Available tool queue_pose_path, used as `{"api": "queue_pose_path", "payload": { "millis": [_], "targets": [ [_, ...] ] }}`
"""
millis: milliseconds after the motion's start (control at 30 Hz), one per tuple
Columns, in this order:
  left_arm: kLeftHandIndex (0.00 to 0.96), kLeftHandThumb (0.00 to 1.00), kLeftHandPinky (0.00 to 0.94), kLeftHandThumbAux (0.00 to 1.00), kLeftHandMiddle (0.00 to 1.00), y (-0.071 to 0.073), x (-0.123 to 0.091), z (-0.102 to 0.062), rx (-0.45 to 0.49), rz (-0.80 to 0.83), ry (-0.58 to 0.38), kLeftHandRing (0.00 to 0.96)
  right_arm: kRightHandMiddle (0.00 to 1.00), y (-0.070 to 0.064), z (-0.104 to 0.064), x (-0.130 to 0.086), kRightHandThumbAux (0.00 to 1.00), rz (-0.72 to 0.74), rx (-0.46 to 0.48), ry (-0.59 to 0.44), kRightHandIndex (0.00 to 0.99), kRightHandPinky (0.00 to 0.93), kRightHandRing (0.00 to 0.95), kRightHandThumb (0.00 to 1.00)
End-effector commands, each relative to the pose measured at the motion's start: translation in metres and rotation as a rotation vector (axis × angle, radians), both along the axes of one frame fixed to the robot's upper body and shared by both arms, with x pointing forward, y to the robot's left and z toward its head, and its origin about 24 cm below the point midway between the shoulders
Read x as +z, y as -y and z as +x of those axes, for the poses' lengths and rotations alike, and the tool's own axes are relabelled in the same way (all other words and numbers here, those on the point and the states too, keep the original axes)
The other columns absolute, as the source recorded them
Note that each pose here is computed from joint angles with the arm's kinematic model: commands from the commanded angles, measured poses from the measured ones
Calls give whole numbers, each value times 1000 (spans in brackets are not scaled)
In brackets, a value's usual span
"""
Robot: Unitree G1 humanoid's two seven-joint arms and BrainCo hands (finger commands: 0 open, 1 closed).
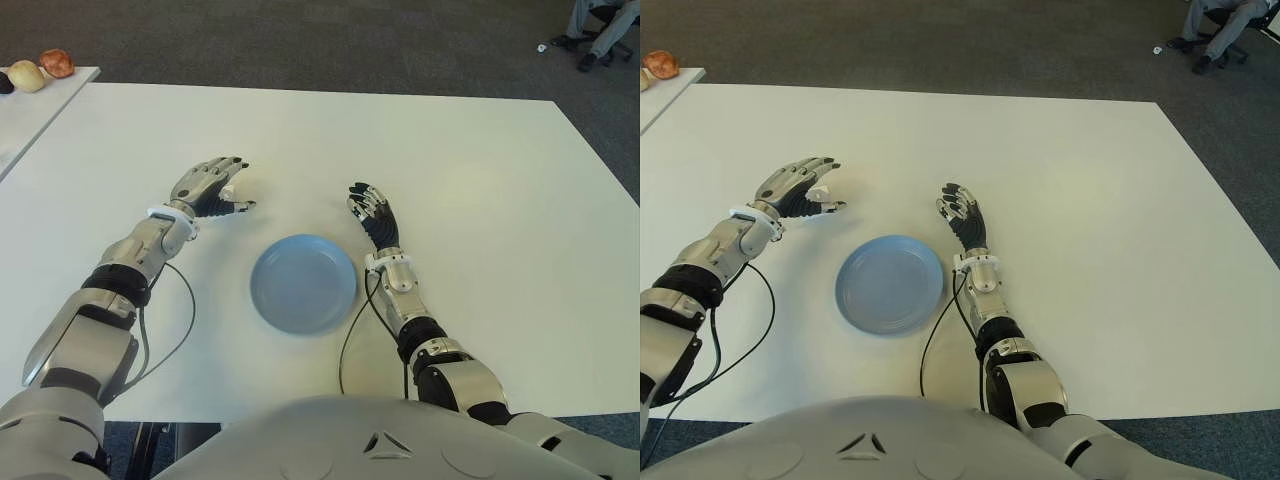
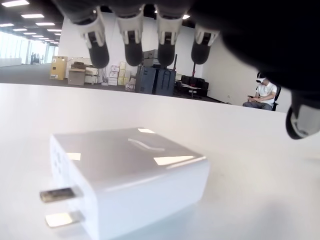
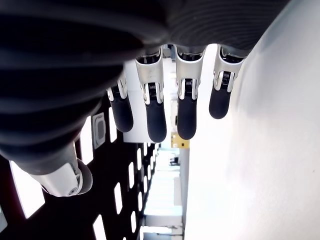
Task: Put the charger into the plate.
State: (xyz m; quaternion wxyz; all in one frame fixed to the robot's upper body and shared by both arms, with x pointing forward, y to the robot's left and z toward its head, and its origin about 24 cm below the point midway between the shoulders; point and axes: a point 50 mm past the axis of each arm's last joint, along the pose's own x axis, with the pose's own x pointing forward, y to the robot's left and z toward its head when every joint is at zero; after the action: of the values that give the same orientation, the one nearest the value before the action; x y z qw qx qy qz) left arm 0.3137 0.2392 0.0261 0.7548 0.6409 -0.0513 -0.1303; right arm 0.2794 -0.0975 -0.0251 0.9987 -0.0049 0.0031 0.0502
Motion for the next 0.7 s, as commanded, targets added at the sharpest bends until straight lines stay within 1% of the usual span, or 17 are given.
{"api": "queue_pose_path", "payload": {
  "millis": [33,367,500,633,700],
  "targets": [
    [0,217,14,327,0,3,-8,-1,-7,23,-15,0,264,6,-33,-40,612,-6,-26,-201,203,201,234,0],
    [0,217,0,337,0,1,-12,-3,-15,53,-1,0,271,8,-33,-40,600,0,-28,-200,205,196,244,0],
    [0,202,0,340,0,-2,-13,-5,-23,89,12,0,271,8,-33,-40,606,5,-28,-197,206,189,242,0],
    [0,183,0,361,0,-9,-16,-5,-24,151,17,0,269,9,-34,-40,609,-2,-27,-195,207,184,239,0],
    [0,176,0,370,0,-10,-17,-6,-35,174,26,0,269,9,-34,-40,607,-5,-27,-194,208,182,239,0]
  ]
}}
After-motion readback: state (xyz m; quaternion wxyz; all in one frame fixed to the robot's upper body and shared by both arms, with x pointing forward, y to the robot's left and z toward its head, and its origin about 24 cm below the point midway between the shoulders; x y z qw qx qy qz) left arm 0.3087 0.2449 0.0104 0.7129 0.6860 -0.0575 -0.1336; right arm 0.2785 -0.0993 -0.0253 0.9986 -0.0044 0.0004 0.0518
